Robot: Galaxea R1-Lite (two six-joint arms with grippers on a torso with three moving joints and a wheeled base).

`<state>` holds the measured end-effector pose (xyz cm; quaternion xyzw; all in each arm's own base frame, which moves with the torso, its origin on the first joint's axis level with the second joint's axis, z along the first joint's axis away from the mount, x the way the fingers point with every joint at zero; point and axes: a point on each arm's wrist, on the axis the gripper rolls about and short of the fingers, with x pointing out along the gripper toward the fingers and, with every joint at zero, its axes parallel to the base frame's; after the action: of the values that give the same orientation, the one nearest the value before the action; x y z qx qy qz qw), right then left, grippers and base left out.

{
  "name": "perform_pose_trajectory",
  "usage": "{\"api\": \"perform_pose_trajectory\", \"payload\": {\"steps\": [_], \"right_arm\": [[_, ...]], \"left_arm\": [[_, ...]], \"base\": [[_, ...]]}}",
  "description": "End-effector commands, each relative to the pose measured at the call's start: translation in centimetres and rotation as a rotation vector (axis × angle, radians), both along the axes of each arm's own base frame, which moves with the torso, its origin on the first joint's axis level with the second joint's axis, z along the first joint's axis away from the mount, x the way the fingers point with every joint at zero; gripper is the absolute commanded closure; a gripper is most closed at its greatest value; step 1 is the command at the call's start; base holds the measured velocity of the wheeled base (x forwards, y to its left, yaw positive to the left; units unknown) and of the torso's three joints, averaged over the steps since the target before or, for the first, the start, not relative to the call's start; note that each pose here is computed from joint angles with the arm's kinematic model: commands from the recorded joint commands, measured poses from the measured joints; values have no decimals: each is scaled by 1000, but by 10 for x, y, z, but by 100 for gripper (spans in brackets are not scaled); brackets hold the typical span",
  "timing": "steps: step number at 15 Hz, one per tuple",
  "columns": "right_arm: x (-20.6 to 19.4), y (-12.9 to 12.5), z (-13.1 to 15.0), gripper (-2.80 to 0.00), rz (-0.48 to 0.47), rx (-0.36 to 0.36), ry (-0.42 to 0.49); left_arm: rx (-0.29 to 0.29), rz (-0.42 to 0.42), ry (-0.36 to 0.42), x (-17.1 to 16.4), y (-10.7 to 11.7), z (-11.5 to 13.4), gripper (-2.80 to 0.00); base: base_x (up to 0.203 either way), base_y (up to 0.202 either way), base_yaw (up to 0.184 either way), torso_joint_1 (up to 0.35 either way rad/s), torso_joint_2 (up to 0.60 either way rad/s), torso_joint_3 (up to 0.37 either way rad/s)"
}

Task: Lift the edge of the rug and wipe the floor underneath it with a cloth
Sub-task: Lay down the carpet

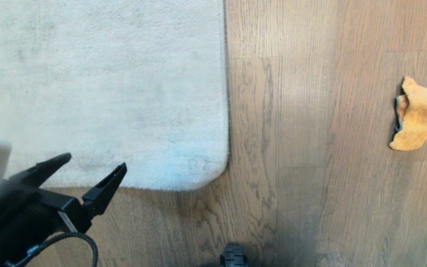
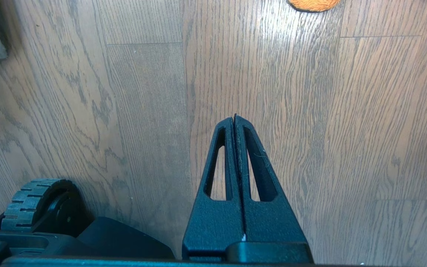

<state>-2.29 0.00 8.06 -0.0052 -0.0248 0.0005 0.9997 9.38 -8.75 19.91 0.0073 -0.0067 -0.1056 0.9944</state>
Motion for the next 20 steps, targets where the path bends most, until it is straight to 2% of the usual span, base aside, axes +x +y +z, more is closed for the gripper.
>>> {"api": "perform_pose_trajectory", "payload": {"steps": [1,4,7,12,17,20], "right_arm": [[0,0,0,0,0,0,0],[0,0,0,0,0,0,0],[0,0,0,0,0,0,0],[0,0,0,0,0,0,0],[0,0,0,0,0,0,0],[0,0,0,0,0,0,0]], "left_arm": [[12,3,17,-1,1,-8,0],[53,3,55,-4,5,-23,0],[58,5,105,-6,7,-35,0],[167,12,233,-9,11,-54,0],[238,29,343,-14,17,-79,0],[309,74,417,-5,14,-91,0]], "base": [[0,0,0,0,0,0],[0,0,0,0,0,0],[0,0,0,0,0,0],[0,0,0,0,0,0],[0,0,0,0,0,0],[0,0,0,0,0,0]]}}
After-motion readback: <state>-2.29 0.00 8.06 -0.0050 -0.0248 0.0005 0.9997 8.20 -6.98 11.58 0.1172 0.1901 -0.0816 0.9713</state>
